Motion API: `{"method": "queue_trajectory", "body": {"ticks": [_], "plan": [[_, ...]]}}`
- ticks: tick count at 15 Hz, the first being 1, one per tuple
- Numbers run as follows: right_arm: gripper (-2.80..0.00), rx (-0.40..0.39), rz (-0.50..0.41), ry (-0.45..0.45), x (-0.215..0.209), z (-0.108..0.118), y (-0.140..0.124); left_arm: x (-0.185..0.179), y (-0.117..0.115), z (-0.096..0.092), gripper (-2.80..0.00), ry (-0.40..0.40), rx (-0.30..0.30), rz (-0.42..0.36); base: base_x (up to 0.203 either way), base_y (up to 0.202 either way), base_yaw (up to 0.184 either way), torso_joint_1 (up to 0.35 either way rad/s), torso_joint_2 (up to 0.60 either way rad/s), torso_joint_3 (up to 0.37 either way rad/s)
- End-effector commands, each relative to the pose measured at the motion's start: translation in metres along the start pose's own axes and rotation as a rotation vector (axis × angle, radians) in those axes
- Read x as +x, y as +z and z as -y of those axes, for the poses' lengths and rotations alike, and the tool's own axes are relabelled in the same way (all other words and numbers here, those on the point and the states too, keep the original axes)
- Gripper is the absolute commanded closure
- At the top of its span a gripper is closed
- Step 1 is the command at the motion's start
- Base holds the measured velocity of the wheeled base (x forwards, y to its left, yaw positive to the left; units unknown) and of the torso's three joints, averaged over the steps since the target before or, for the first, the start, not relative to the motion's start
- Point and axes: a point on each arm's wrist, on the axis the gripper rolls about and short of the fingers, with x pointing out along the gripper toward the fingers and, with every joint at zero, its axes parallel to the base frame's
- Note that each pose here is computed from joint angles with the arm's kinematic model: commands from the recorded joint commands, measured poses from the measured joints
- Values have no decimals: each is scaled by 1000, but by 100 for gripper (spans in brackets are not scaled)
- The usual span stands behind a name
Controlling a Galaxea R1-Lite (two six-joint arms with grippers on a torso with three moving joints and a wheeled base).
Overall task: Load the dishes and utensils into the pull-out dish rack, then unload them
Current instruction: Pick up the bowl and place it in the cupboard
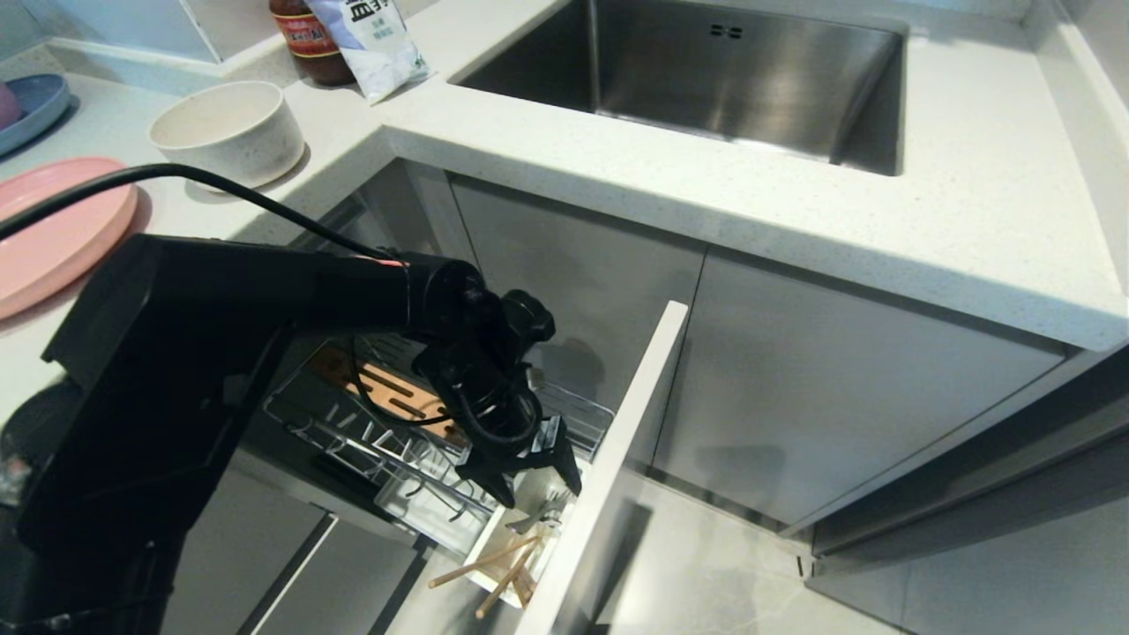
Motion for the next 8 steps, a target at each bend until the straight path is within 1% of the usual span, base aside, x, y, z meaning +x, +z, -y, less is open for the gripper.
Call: {"method": "queue_trajectory", "body": {"ticks": [1,4,7,8], "plan": [[0,0,1,0,0,0,0,-25,-7,2,-280,-24,4,48,0,0,0,0,0,0],[0,1,1,0,0,0,0,-57,-21,5,-280,-53,12,108,0,0,0,0,0,0],[0,1,2,0,0,0,0,-78,-34,7,-280,-71,18,146,0,0,0,0,0,0],[0,1,1,0,0,0,0,-85,-38,8,0,-77,23,159,0,0,0,0,0,0]]}}
